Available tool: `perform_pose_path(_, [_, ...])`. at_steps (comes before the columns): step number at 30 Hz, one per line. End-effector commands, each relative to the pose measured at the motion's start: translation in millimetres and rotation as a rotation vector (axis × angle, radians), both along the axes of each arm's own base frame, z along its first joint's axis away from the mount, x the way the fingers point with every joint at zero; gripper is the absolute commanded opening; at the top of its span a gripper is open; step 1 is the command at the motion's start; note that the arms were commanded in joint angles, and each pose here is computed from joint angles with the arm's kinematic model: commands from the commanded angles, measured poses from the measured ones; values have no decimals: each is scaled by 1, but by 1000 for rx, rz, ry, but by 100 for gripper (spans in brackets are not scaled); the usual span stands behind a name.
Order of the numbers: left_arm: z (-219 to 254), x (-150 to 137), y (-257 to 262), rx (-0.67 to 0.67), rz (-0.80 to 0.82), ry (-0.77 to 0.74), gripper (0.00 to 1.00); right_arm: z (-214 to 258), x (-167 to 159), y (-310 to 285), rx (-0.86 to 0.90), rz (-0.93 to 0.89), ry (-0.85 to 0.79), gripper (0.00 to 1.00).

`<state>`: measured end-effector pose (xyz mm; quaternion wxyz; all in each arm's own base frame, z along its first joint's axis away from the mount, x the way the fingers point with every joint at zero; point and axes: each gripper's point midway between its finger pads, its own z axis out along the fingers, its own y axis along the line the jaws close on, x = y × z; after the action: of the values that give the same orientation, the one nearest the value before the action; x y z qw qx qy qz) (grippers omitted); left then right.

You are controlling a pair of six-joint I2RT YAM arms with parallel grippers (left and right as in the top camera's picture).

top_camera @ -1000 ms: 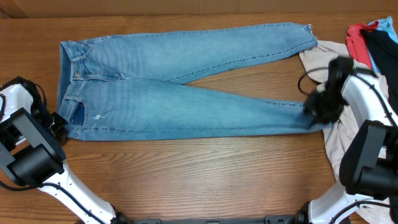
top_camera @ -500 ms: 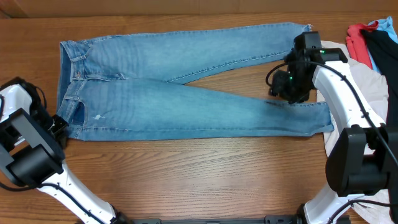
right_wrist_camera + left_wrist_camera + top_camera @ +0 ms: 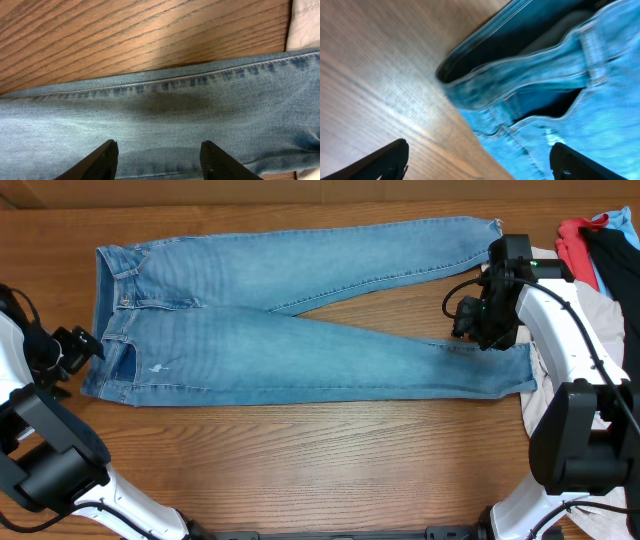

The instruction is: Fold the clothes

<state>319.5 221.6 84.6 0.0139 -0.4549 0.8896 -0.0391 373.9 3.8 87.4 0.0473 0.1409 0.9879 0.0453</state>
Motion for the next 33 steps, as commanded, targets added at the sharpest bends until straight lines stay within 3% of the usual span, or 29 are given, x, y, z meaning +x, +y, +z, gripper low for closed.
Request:
perform_pose_path(1, [-6, 9, -5, -29, -12, -33, 89, 1, -2, -2, -13, -12, 3, 56])
perform_pose_path(15, [-82, -28, -12, 1, 11, 81, 76, 0, -9, -2, -12, -12, 30, 57])
perform_pose_path(17, [-86, -32, -14, -2, 11, 90, 64, 0, -9, -2, -12, -12, 32, 57])
perform_pose_path(19, [-88, -35, -15, -4, 13, 101, 40, 0, -9, -2, -12, -12, 33, 57])
perform_pose_path(23, [-88, -40, -17, -12, 12, 123, 6, 0, -9, -2, -12, -11, 33, 57])
perform_pose_path(28, [-82, -82, -7, 59, 145, 308, 4, 0, -12, -2, -12, -12, 43, 57])
perform_pose_path(33, [-80, -98, 3, 46, 219, 332, 5, 0, -19, 8, 40, 15, 70, 61])
